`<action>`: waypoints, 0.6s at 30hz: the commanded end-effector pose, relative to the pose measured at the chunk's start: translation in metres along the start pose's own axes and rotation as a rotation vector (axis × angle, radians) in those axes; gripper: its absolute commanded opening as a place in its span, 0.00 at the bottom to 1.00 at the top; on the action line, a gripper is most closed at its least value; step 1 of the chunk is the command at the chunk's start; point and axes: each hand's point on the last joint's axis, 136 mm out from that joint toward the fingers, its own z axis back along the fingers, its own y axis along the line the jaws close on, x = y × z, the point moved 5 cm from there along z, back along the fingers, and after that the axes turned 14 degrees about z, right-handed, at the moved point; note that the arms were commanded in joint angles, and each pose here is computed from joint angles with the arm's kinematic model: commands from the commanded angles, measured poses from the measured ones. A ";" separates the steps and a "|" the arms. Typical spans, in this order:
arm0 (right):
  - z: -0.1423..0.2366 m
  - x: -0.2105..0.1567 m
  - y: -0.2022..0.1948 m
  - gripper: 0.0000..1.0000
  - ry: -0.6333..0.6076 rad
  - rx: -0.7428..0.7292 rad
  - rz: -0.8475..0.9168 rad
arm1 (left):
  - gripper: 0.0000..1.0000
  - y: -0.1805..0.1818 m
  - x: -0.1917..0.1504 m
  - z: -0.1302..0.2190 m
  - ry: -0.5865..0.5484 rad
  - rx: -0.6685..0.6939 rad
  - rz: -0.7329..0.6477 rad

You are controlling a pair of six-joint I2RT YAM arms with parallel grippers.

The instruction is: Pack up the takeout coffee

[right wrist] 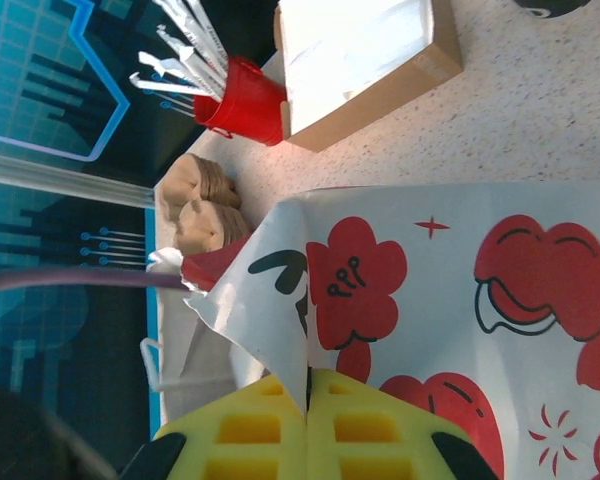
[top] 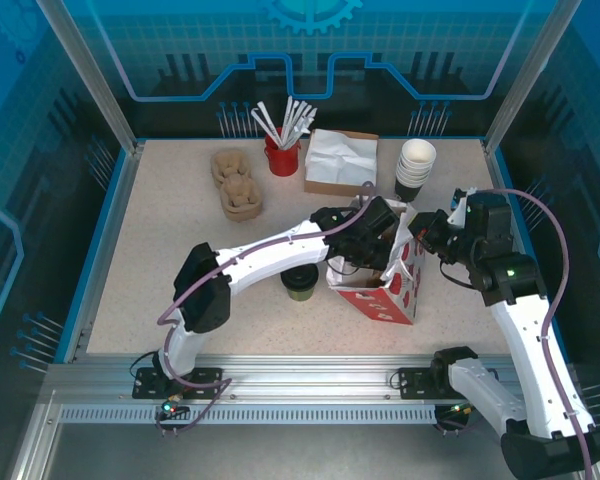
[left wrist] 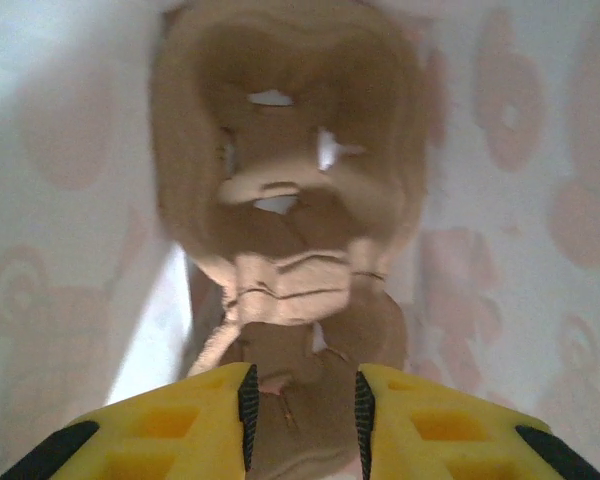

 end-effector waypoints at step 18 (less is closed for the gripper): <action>-0.011 -0.004 0.025 0.00 0.049 0.211 0.112 | 0.30 0.024 -0.017 -0.058 0.103 0.014 0.051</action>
